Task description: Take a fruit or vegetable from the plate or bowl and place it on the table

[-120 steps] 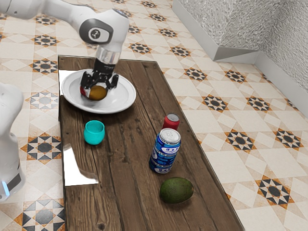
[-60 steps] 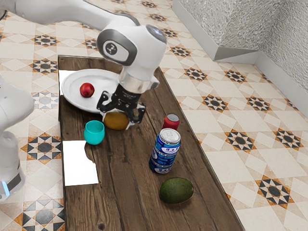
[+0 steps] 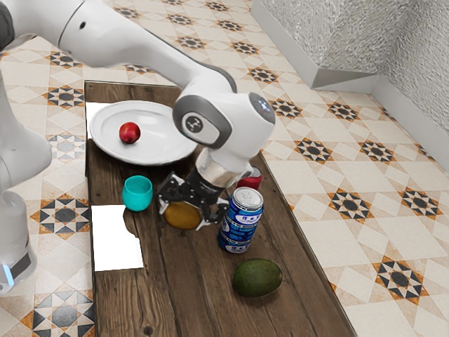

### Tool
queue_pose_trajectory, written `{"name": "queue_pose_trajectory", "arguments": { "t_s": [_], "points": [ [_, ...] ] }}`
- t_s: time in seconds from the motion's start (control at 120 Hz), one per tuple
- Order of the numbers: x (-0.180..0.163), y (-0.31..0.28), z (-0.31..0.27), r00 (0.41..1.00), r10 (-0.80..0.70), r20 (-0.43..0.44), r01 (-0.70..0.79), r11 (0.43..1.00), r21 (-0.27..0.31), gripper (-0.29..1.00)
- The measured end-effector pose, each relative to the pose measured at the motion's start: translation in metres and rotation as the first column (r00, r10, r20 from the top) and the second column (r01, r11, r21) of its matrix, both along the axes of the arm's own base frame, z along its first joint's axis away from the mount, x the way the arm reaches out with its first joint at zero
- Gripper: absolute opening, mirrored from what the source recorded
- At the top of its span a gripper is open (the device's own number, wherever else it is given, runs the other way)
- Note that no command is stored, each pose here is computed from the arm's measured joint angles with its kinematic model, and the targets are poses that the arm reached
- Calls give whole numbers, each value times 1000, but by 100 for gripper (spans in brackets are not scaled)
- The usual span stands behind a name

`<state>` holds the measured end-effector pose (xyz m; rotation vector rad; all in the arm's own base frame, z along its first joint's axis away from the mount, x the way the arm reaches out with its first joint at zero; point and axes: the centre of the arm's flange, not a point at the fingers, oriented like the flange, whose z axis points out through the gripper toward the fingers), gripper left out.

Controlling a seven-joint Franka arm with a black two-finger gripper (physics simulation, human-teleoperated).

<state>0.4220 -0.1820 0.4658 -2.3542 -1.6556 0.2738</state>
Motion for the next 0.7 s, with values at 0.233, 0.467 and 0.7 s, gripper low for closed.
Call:
{"name": "queue_pose_trajectory", "arguments": {
  "t_s": [0.233,0.467,0.7],
  "points": [
    [4,10,4,1000,3,-11,-3,1000,-12,59],
    [16,38,-3,998,37,-56,-38,999,-10,63],
    [17,61,3,997,42,-58,-45,998,-48,64]
  ]
}}
